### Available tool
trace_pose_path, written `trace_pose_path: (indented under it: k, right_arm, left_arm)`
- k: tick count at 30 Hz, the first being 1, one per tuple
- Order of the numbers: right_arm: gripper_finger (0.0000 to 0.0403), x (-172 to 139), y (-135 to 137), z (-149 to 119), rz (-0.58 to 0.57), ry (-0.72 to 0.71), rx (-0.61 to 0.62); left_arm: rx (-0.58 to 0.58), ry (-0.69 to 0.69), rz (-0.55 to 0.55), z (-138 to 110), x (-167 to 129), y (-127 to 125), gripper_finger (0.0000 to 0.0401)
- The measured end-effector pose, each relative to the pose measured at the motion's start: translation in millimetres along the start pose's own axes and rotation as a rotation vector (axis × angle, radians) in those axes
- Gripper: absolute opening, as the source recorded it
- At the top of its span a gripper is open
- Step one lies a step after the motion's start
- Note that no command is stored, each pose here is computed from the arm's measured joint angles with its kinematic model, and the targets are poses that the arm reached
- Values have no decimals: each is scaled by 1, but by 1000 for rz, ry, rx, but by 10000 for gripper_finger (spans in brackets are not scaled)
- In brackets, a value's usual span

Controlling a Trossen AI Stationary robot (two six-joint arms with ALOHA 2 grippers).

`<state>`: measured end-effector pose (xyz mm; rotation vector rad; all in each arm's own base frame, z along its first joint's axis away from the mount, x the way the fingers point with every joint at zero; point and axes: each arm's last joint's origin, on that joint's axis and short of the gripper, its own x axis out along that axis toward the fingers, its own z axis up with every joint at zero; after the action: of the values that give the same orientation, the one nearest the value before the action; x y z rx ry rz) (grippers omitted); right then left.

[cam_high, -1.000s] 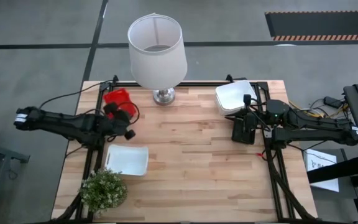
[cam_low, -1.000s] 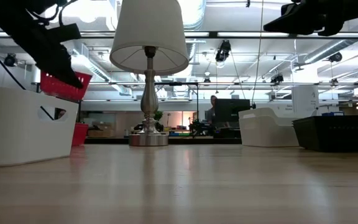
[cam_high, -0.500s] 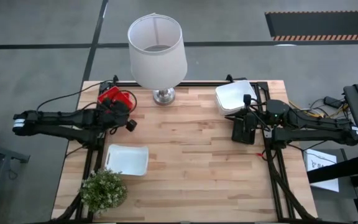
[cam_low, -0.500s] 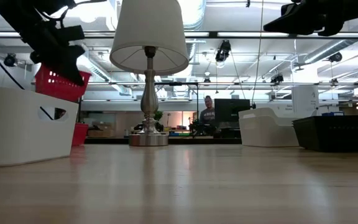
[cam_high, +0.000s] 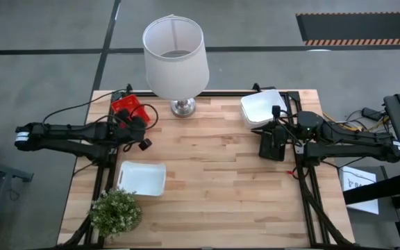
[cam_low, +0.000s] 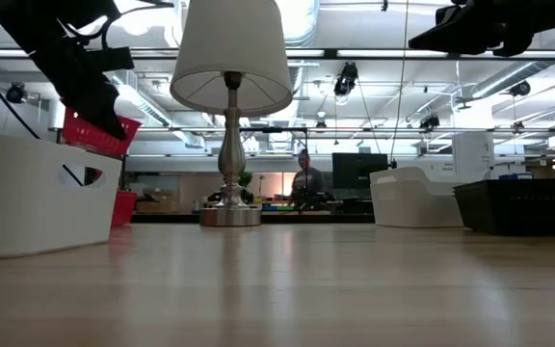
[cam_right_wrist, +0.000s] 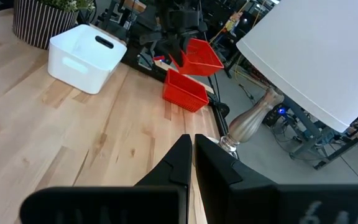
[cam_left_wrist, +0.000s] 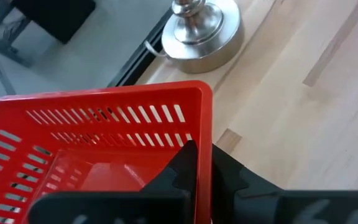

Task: Stack baskets by color
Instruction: Stack the right and red bin on top of the stacked red bins

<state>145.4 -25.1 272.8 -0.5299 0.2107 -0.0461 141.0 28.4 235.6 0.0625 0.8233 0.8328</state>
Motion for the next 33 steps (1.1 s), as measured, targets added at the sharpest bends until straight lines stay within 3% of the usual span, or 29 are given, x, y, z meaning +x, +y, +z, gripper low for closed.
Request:
trace_pose_path:
  k: [7,13,22,33]
  right_arm:
    - [12,0,0,0,0,0,-1]
    - [12,0,0,0,0,0,-1]
    - [12,0,0,0,0,0,-1]
    - [12,0,0,0,0,0,-3]
  left_arm:
    - [-85,73,30,-5,5,-2,35]
    - [-53,122,49,-6,13,-8,57]
    - [15,185,83,-8,25,-19,59]
    - [-8,158,72,-7,20,-15,60]
